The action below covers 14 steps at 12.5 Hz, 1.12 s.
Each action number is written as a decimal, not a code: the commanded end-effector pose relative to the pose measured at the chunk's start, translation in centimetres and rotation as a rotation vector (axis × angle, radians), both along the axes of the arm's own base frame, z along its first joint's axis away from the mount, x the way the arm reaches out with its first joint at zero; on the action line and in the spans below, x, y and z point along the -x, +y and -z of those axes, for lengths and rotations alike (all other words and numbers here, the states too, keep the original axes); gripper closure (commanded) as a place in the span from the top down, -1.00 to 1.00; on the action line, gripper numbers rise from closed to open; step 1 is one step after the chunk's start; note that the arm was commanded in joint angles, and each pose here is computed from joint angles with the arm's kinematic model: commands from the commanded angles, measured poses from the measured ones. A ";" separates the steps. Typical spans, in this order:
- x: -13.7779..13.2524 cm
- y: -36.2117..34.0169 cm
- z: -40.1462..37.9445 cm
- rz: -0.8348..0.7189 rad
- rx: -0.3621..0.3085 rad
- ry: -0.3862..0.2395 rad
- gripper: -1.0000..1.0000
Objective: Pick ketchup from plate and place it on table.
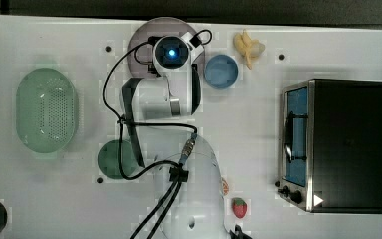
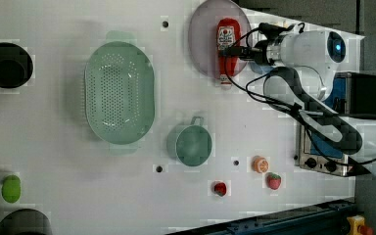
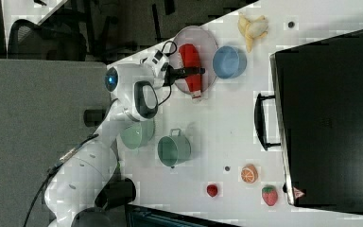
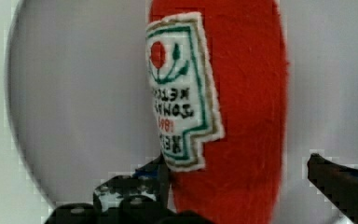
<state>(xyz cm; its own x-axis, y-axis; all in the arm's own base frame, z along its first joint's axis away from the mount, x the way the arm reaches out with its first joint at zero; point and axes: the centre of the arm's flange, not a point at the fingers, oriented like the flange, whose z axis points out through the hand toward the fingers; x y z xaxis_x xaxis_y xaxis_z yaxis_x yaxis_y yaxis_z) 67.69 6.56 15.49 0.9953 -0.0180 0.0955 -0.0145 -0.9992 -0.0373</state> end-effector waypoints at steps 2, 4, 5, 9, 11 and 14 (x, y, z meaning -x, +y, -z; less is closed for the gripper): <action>-1.0 -0.5 -1.4 -0.042 0.010 -0.053 0.43; -1.4 -0.6 -2.1 -0.036 0.010 -0.066 0.20; -1.7 -0.6 -2.8 -0.026 0.009 -0.077 0.20; -2.6 -0.7 -8.7 0.003 -0.007 -0.138 0.20; -2.3 -1.0 -12.8 0.044 -0.038 -0.110 0.20; -1.1 -1.9 -19.9 0.084 -0.072 -0.072 0.20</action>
